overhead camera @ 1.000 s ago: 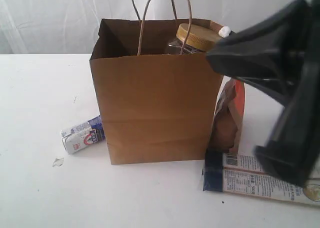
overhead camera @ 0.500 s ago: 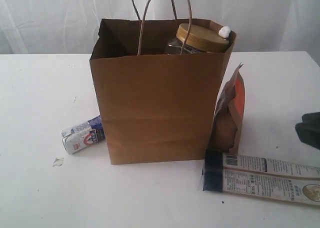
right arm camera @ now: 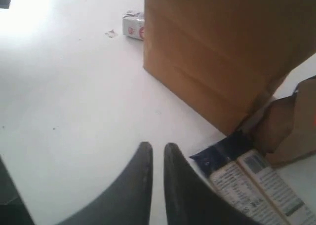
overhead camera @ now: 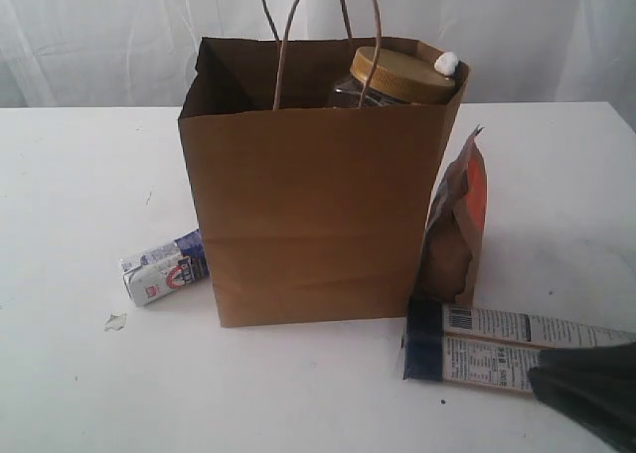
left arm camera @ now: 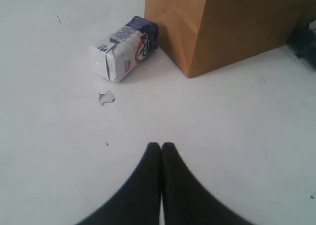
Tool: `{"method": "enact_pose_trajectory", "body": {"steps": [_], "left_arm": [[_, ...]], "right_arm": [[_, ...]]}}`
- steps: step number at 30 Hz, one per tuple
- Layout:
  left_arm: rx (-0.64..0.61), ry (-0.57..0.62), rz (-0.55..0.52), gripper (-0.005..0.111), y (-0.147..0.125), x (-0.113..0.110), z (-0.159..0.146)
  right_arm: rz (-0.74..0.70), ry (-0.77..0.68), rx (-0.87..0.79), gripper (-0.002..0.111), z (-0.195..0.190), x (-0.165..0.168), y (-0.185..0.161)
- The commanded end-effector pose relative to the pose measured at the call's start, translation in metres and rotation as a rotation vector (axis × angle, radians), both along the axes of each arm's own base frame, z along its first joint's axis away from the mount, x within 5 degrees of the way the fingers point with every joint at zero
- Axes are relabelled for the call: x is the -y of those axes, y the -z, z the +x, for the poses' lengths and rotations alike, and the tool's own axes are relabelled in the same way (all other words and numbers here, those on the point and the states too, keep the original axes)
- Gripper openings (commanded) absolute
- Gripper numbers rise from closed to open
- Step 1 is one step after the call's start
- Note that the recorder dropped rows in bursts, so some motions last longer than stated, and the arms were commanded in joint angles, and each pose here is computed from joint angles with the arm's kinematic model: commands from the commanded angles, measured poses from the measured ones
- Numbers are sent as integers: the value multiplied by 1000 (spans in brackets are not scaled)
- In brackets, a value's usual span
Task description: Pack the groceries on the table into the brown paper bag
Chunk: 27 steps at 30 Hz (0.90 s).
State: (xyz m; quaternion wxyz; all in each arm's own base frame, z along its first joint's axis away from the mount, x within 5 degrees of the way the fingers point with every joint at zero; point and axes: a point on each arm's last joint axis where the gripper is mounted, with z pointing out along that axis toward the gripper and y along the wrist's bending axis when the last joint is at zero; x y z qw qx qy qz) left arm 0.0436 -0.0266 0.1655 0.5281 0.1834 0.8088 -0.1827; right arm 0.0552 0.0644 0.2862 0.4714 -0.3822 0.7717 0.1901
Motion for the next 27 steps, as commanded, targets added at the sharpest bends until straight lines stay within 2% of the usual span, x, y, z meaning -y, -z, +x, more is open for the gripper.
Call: {"method": "enact_pose_trajectory", "body": {"steps": [1,7,17,22,27], "left_arm": [[-2,3,-4,0,1,0,0],[-2,3,-4,0,1,0,0],[-2,3,-4,0,1,0,0],[-2,3,-4,0,1,0,0],[-2,3,-4,0,1,0,0]], "right_arm": [[98,18,-64,9,-3,1,21],[243,198,-98,9,3,9,45],[359,545,27,9,2,42,85],[518,643,95,9,1,47,93],[510,747,102,9,0,53,95]]}}
